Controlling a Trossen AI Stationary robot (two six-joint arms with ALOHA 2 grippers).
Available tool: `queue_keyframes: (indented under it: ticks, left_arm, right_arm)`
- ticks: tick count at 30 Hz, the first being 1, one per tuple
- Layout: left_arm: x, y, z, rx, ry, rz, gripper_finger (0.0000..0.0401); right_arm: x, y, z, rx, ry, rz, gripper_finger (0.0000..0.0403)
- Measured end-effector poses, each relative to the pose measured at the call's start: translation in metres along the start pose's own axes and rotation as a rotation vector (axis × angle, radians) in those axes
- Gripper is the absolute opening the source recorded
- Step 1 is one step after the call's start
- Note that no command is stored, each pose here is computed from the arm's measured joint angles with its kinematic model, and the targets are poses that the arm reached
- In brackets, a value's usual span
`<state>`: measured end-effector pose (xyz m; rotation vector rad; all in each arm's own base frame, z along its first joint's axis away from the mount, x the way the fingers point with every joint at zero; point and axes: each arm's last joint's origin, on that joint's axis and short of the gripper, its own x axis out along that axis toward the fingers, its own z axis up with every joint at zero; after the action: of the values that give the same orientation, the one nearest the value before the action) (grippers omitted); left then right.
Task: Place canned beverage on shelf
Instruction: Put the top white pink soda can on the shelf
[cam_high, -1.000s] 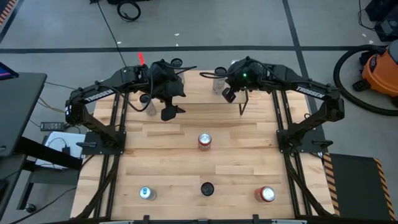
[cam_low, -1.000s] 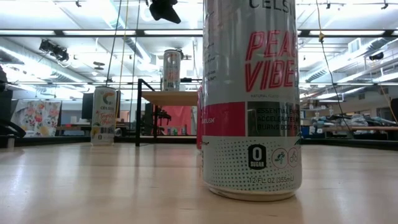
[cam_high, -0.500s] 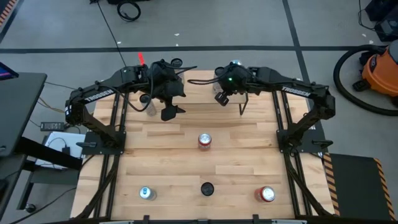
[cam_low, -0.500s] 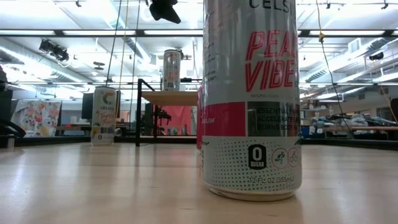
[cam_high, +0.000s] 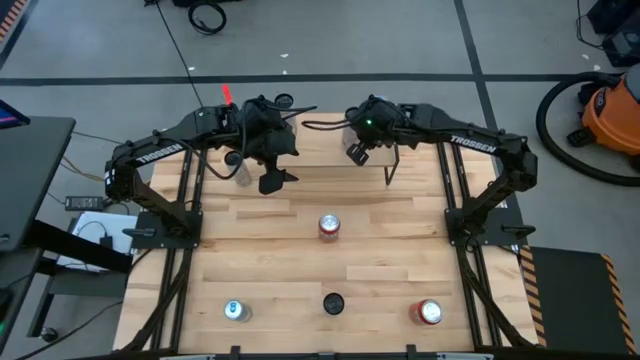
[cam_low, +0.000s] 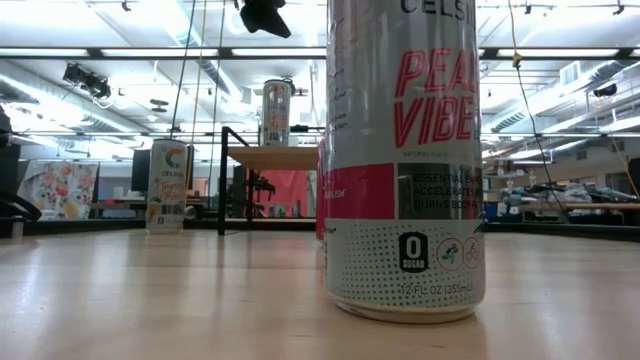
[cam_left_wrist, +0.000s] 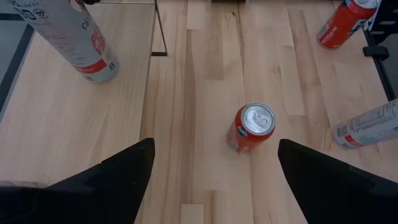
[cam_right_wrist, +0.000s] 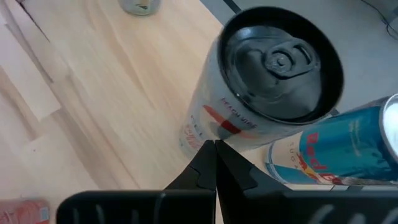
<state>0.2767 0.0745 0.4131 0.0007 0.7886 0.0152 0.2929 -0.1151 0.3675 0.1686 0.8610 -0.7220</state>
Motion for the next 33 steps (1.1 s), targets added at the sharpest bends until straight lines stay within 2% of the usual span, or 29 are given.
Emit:
queue_keyframes:
  ticks: [33]
  left_arm:
    - [0.000, 0.000, 0.000, 0.000, 0.000, 0.000, 0.0353]
  right_arm:
    - [0.008, -0.023, 0.015, 0.064, -0.090, 0.041, 0.0004]
